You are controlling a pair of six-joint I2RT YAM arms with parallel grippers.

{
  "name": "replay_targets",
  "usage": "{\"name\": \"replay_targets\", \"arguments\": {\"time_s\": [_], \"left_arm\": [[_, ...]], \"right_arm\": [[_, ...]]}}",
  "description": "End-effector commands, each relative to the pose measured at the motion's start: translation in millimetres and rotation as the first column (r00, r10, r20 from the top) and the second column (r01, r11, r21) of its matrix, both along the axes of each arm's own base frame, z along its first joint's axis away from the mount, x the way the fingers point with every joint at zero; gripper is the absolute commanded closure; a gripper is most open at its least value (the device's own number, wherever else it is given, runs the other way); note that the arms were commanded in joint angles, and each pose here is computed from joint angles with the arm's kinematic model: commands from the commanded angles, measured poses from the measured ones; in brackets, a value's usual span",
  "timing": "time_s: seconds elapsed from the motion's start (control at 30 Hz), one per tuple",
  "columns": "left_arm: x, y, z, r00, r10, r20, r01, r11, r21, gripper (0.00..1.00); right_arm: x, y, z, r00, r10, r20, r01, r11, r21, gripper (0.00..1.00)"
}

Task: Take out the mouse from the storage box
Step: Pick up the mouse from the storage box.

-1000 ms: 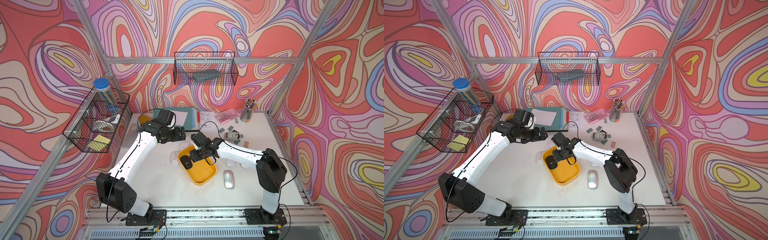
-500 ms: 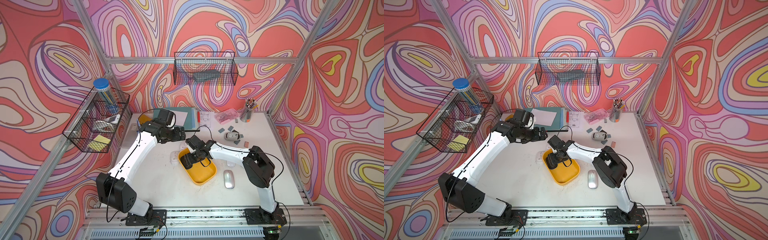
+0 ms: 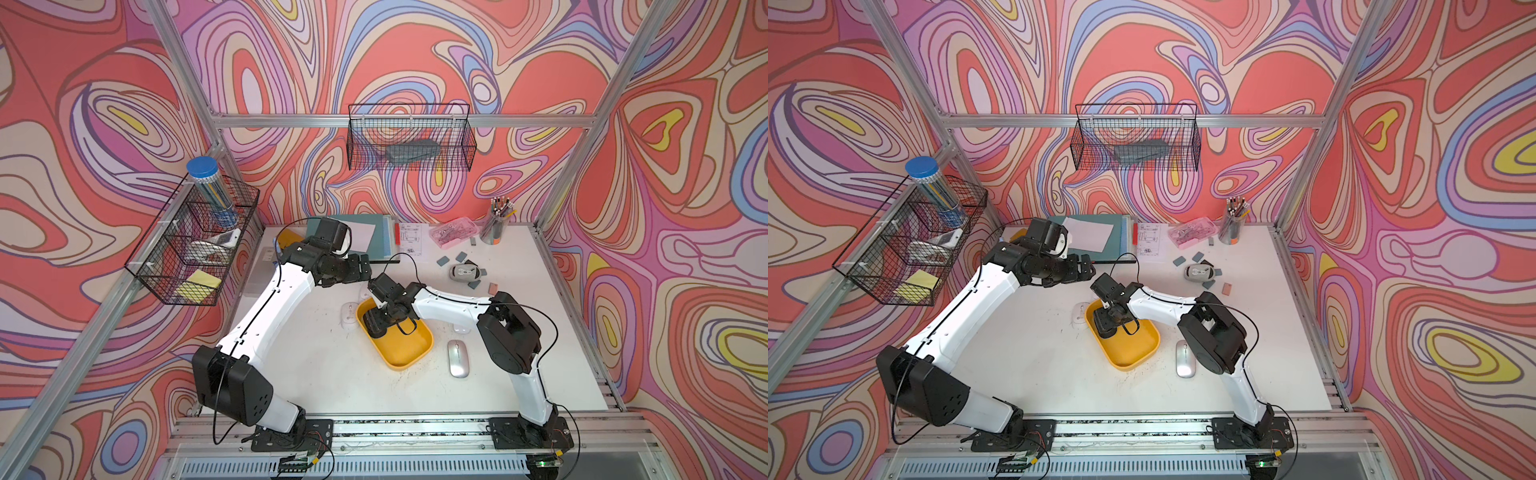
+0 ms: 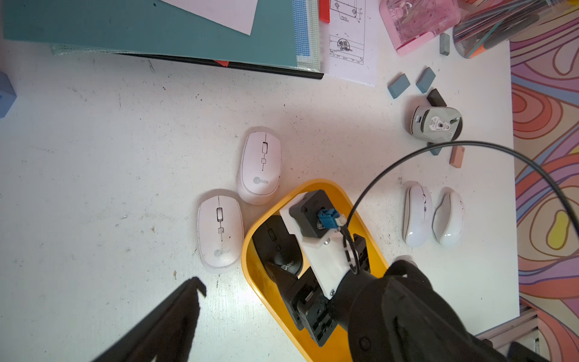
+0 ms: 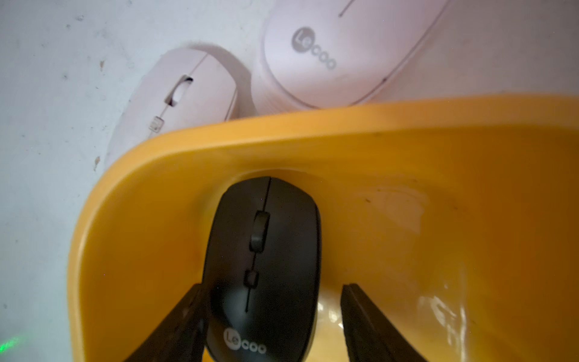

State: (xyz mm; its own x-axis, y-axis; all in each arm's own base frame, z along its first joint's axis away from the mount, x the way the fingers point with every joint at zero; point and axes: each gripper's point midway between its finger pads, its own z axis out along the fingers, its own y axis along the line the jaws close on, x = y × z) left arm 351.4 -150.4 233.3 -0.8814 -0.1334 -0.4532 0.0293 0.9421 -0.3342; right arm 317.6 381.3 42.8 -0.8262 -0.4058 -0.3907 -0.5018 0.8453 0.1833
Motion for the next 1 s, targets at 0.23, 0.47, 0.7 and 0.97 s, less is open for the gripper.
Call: {"name": "replay_targets", "arguments": {"time_s": [0.23, 0.47, 0.7, 0.97], "left_arm": [[-1.5, 1.3, 2.1, 1.0, -0.009, 0.009, 0.009, 1.0, -0.005, 0.06], [-1.2, 1.7, 2.6, 1.0, -0.008, 0.012, 0.008, 1.0, -0.003, 0.06], [-1.4, 2.1, 3.1, 1.0, -0.009, 0.014, 0.009, 1.0, -0.002, 0.06], [-1.1, 2.4, 2.3, 1.0, -0.009, 0.013, 0.009, 1.0, 0.003, 0.06]], "right_arm": [[-6.4, -52.8, 3.7, 0.999, -0.034, 0.04, 0.04, 0.984, -0.174, 0.32], [-4.8, -24.5, 19.3, 0.998, 0.045, 0.053, -0.043, 0.998, -0.047, 0.18], [8.3, -13.2, -0.9, 0.989, 0.133, 0.064, -0.126, 0.986, -0.109, 0.14], [4.7, -16.8, -31.2, 0.989, 0.146, -0.014, -0.146, 0.976, -0.164, 0.25]]}}
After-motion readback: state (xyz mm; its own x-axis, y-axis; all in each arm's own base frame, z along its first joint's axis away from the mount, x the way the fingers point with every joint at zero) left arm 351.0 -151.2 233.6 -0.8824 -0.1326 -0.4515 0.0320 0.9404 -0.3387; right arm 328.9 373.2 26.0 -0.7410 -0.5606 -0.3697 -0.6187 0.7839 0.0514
